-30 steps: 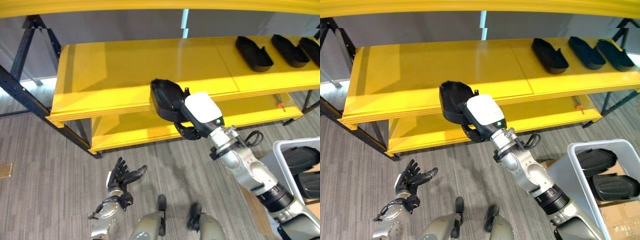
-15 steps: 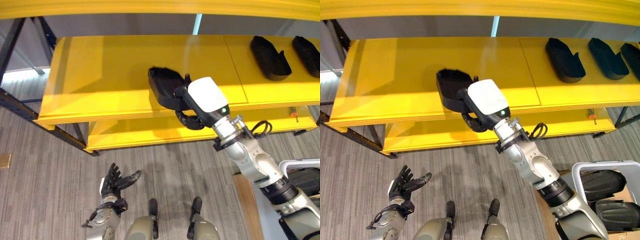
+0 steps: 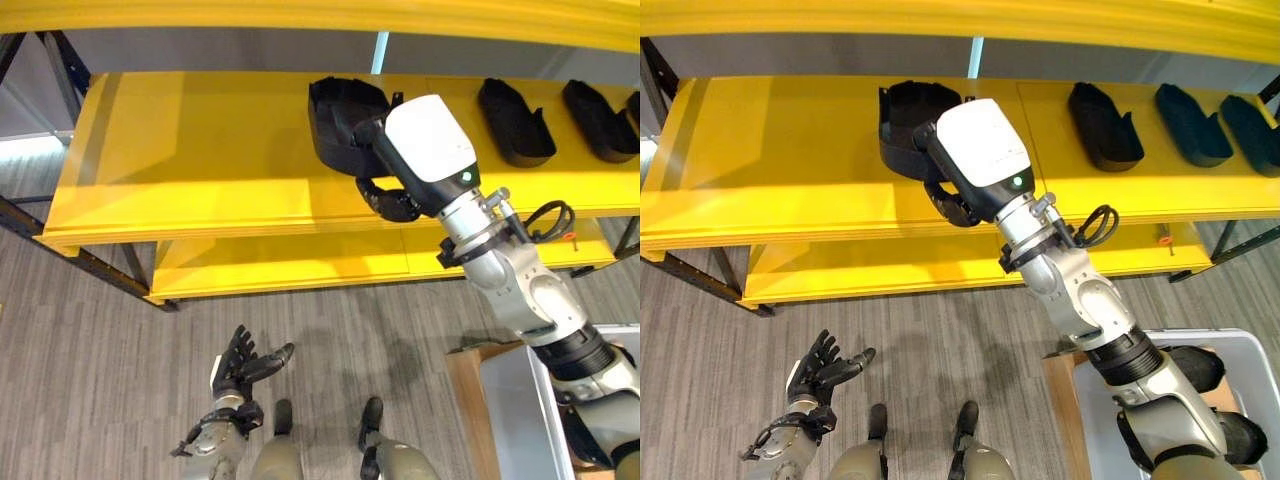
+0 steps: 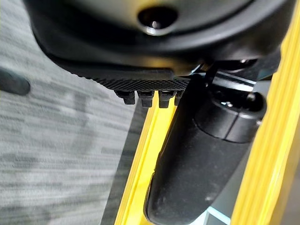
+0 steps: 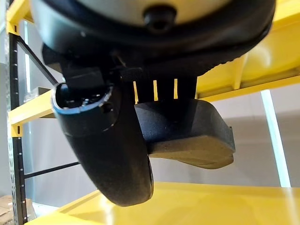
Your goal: Move parts from the plastic box to the shelf.
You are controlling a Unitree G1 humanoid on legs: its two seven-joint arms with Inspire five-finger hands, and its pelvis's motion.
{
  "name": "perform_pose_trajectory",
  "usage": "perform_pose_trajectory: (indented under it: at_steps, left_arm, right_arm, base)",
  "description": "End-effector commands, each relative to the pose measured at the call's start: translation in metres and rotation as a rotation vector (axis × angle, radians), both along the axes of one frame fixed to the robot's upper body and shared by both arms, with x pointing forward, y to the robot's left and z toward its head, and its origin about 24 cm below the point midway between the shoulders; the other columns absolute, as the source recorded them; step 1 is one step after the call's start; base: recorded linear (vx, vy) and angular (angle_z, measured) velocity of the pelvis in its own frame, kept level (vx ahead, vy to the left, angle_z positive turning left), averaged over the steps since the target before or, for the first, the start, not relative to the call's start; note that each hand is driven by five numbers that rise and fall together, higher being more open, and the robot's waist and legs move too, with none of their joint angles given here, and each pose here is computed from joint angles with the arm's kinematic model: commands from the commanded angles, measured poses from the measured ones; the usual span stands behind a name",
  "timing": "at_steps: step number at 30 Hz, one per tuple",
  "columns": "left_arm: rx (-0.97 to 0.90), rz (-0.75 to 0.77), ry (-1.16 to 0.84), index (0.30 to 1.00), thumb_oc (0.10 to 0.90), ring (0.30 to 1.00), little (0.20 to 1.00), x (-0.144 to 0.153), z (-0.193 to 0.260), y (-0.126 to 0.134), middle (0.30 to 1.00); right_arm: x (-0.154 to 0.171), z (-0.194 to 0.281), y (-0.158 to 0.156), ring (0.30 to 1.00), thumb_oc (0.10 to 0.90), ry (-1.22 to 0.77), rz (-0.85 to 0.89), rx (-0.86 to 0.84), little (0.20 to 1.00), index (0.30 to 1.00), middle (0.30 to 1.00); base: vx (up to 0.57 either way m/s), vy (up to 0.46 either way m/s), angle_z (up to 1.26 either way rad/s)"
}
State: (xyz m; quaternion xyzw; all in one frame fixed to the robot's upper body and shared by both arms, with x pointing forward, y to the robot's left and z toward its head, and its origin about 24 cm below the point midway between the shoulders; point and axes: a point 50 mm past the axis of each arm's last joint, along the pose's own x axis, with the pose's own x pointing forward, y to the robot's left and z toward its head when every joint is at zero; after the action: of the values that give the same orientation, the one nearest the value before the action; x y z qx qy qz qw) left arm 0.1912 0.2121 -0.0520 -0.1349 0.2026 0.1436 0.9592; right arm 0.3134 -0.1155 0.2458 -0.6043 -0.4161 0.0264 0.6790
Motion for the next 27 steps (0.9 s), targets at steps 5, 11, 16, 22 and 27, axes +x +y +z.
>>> perform_pose_trajectory:
  at_steps: [5,11,16,22,27]
  left_arm:
    - [0.047,-0.088,-0.172,1.0,0.9,1.0,1.0,0.015,0.03,0.002,1.0]
    - [0.055,-0.105,-0.19,1.0,0.9,1.0,1.0,0.017,0.033,0.003,1.0]
    - [0.059,-0.106,-0.214,1.0,0.9,1.0,1.0,0.021,0.038,0.005,1.0]
    - [0.064,-0.105,-0.247,1.0,0.9,1.0,1.0,0.028,0.045,0.005,1.0]
    - [0.064,-0.109,-0.259,1.0,0.9,1.0,1.0,0.033,0.048,0.003,1.0]
  right_arm:
    - [0.011,0.067,-0.002,0.3,0.4,-0.235,-0.067,-0.005,0.3,0.3,0.3]
    - [0.033,0.073,-0.012,0.3,0.4,-0.214,-0.187,-0.102,0.3,0.3,0.3]
    - [0.046,0.084,-0.024,0.3,0.4,-0.215,-0.297,-0.207,0.3,0.3,0.3]
    - [0.057,0.1,-0.04,0.3,0.4,-0.217,-0.418,-0.277,0.3,0.3,0.3]
    - [0.062,0.105,-0.046,0.3,0.4,-0.214,-0.467,-0.277,0.3,0.3,0.3]
  base:
    - [-0.04,-0.02,0.1]
    - [-0.03,-0.013,0.07]
    - [-0.01,-0.029,0.11]
    - [0.0,-0.034,0.09]
    - [0.01,-0.017,0.12]
